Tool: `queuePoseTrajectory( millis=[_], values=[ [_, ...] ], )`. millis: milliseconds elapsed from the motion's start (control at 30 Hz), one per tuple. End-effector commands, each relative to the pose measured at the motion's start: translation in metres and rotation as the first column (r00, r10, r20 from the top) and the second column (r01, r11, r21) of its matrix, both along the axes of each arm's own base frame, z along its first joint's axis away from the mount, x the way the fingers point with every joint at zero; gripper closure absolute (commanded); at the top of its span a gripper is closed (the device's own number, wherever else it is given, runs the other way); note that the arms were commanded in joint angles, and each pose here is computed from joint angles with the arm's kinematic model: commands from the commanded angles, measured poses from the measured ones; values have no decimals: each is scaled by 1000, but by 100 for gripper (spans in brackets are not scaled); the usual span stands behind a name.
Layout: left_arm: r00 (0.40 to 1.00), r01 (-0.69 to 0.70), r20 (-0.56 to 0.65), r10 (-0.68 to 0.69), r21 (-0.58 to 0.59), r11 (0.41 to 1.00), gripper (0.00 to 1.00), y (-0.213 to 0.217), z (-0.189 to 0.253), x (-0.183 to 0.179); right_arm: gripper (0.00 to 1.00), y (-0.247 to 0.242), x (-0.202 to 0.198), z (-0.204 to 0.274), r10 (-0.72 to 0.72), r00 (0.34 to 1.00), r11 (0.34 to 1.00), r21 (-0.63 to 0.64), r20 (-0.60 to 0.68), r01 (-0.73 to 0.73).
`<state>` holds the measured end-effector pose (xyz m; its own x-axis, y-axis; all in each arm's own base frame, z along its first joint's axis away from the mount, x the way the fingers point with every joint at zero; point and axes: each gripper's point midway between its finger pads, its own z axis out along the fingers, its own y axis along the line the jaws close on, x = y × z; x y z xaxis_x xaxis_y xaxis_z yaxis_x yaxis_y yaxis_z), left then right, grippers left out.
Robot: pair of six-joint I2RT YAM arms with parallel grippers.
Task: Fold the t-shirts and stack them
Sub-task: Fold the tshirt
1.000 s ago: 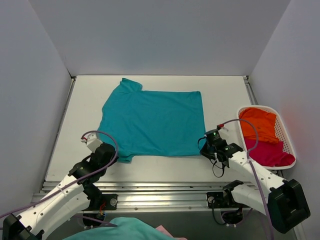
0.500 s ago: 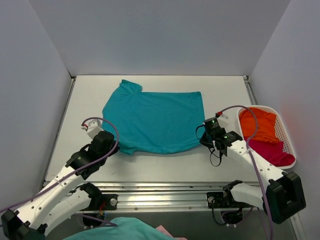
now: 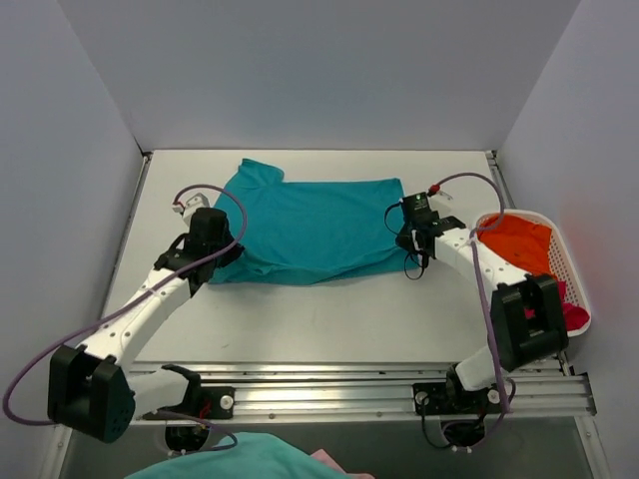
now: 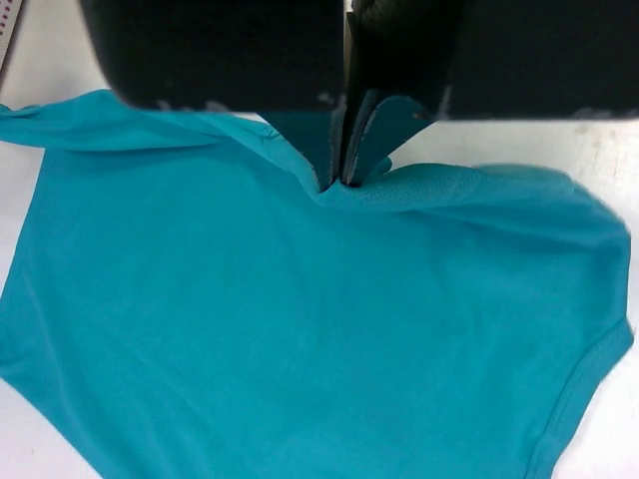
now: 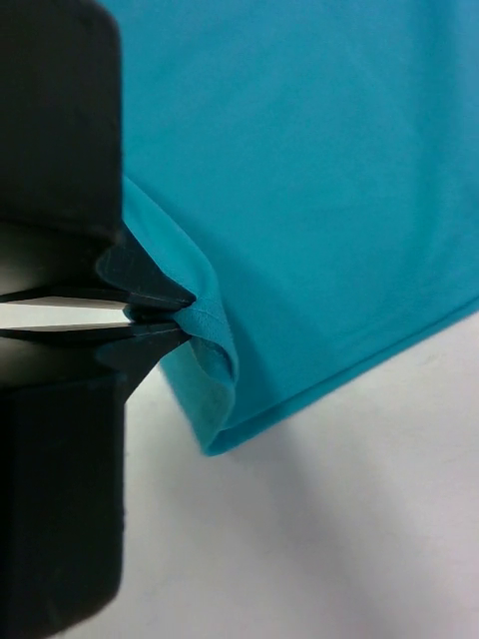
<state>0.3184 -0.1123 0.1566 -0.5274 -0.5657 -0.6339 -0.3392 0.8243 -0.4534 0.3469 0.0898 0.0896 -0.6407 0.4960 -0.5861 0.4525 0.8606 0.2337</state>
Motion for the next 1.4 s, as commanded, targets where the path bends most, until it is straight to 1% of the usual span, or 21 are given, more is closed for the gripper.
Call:
queuePoseTrajectory(
  millis=[0, 67, 100, 167, 200, 233, 367, 433, 467, 567, 700, 833, 867, 1000, 1067, 1100, 1167, 1233, 1267, 1333, 1367],
  values=[
    [996, 72, 53, -70, -47, 996, 98, -9, 9, 52, 100, -11, 41, -10, -49, 999, 998, -39, -12, 48],
    [996, 76, 41, -74, -50, 996, 97, -4, 8, 81, 100, -13, 57, -24, -61, 997, 997, -50, -50, 59],
    [997, 63, -35, -64, -32, 998, 68, -1, -24, 95, 100, -16, 63, -50, -73, 991, 995, -80, -113, 64],
    [997, 70, -16, -70, -29, 997, 3, -1, -27, 132, 68, -14, 98, -44, -83, 991, 995, -69, -104, 76],
    [992, 79, -96, -84, -52, 996, 6, 2, -62, 144, 23, -22, 107, -63, -107, 983, 991, -97, -150, 93],
    [991, 71, -113, -77, -61, 996, 6, 6, -68, 155, 1, -21, 132, -40, -115, 987, 990, -98, -111, 105],
    [994, 84, -60, -88, -76, 994, 6, 16, -43, 188, 0, -28, 166, -3, -153, 987, 981, -128, -45, 146],
    [997, 81, 16, -80, -74, 994, 6, 27, -5, 197, 0, -33, 169, 22, -172, 985, 975, -143, -6, 170],
    [996, 79, 38, -77, -55, 995, 6, 33, 14, 195, 0, -38, 173, 47, -193, 980, 969, -147, 51, 198],
    [992, 56, 115, -55, -9, 998, 6, 52, 61, 194, 0, -44, 169, 68, -215, 971, 961, -154, 102, 229],
    [987, 6, 160, -9, 21, 1000, 6, 66, 85, 178, 0, -47, 161, 85, -221, 963, 962, -130, 157, 242],
    [978, 12, 209, -11, -3, 1000, 6, 64, 74, 179, 0, -33, 181, 79, -152, 964, 984, -62, 219, 169],
    [979, 4, 205, -2, -9, 1000, 6, 70, 64, 191, 0, -34, 187, 76, -134, 966, 987, -57, 222, 150],
    [968, 188, 188, -167, -101, 977, 6, 46, 46, 231, 0, -27, 217, 55, -60, 976, 998, -17, 211, 65],
    [979, 183, 116, -170, -113, 977, 6, 59, 12, 250, 0, -28, 227, 46, -45, 976, 999, -13, 212, 49],
    [971, 205, 151, -187, -113, 972, 6, 59, 24, 263, 0, -31, 230, 43, -50, 976, 998, -14, 211, 54],
    [973, 215, 117, -201, -120, 969, 6, 58, -5, 279, 0, -34, 237, 32, -51, 979, 998, -19, 200, 56],
    [963, 243, 150, -223, -134, 961, 6, 58, -2, 297, 0, -39, 243, 27, -58, 979, 998, -14, 197, 62],
    [966, 244, 120, -227, -147, 959, 6, 59, -26, 305, 0, -40, 245, 15, -59, 982, 998, -13, 182, 62],
    [964, 244, 138, -225, -136, 960, 6, 64, -20, 321, 0, -44, 250, 8, -68, 981, 998, -2, 183, 70],
    [968, 241, 104, -227, -149, 959, 6, 64, -44, 327, 0, -45, 254, 1, -70, 982, 998, 5, 177, 70]
  ],
)
